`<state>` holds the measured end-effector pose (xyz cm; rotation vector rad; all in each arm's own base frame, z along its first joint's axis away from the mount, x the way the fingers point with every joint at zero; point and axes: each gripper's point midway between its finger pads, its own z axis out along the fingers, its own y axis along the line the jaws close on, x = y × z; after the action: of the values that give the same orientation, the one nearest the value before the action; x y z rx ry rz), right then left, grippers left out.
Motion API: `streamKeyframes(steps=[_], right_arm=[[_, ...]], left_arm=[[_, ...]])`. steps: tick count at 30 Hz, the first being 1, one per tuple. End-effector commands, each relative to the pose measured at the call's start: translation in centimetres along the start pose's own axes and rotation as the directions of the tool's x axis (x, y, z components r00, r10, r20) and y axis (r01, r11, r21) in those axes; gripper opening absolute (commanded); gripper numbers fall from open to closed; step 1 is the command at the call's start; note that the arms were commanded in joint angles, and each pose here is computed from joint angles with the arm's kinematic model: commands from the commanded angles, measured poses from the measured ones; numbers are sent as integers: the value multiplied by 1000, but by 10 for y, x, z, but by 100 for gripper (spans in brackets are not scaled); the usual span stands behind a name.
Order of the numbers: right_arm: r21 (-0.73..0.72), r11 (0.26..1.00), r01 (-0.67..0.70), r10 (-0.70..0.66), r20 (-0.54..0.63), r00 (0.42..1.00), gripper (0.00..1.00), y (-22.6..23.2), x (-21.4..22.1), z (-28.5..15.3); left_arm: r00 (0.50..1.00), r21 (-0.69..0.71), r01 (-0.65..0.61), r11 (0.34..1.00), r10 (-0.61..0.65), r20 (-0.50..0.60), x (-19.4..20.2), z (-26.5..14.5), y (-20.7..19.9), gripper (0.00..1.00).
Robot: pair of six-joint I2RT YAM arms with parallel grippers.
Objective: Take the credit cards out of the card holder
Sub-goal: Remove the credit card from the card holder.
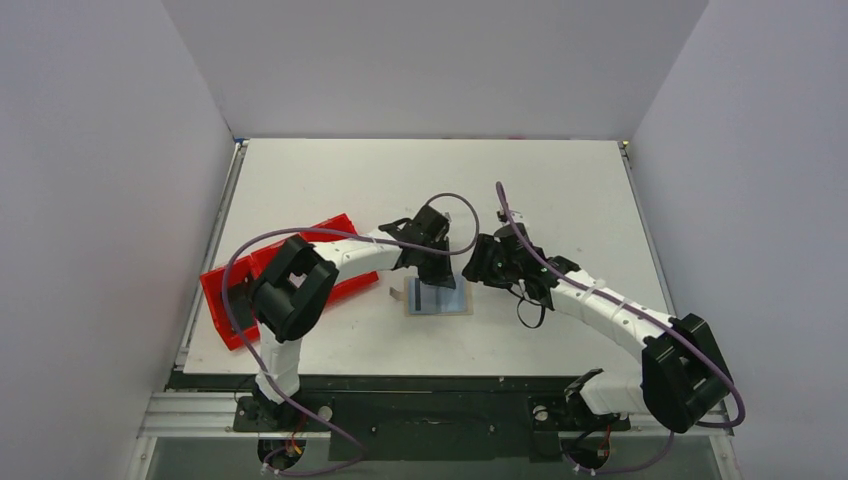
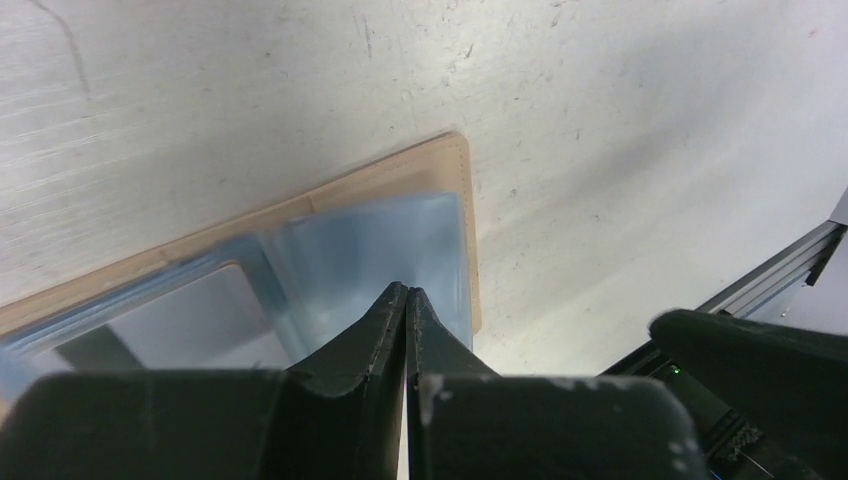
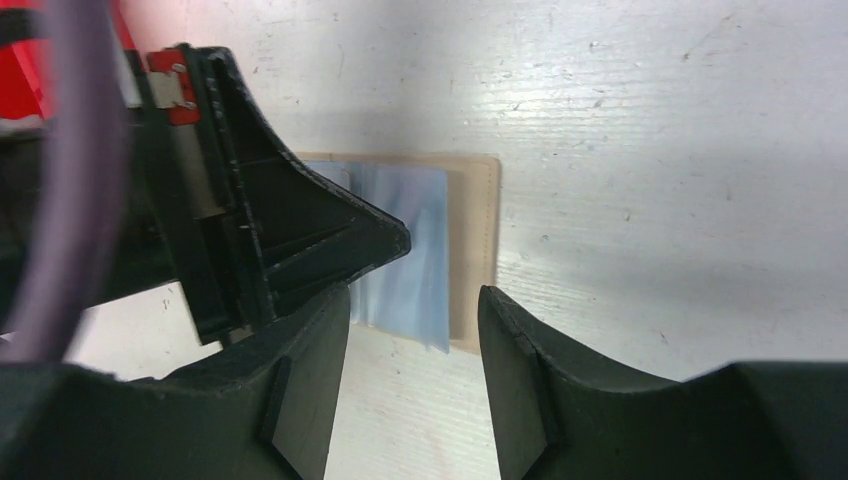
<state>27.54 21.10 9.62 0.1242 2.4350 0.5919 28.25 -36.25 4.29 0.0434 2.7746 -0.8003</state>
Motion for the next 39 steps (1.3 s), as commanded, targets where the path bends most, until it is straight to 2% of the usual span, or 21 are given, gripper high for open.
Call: streamKeyframes(steps=[1,5,9,15,17,24,39], right_arm=[[33,999,4,-6,59,998,47,-3,-17,-10],[30,1000,0,-2,51,999,47,-3,-14,-9],[17,1000,4,-5,30,1000,47,4,-10,-5],[-30,999,23,-23,-10,1000,46,29,-3,5],[-60,998,26,-28,-29,999,46,42,1,10],[-162,986,-27,10,-106,994,41,72,16,34],[-156,985,-77,48,-181,982,35,65,40,68]], left_arm=[[1000,35,-9,999,9,-2,-3,14,-15,0],[1000,18,-19,1000,19,15,-7,8,-13,0],[996,1,-31,1000,31,82,-24,-23,-13,0],[986,-117,2,993,17,164,-37,-64,33,0],[988,-155,15,988,10,156,-28,-69,53,0],[991,-174,22,984,2,133,-11,-69,72,0],[996,-131,18,991,-6,94,-1,-48,70,0]])
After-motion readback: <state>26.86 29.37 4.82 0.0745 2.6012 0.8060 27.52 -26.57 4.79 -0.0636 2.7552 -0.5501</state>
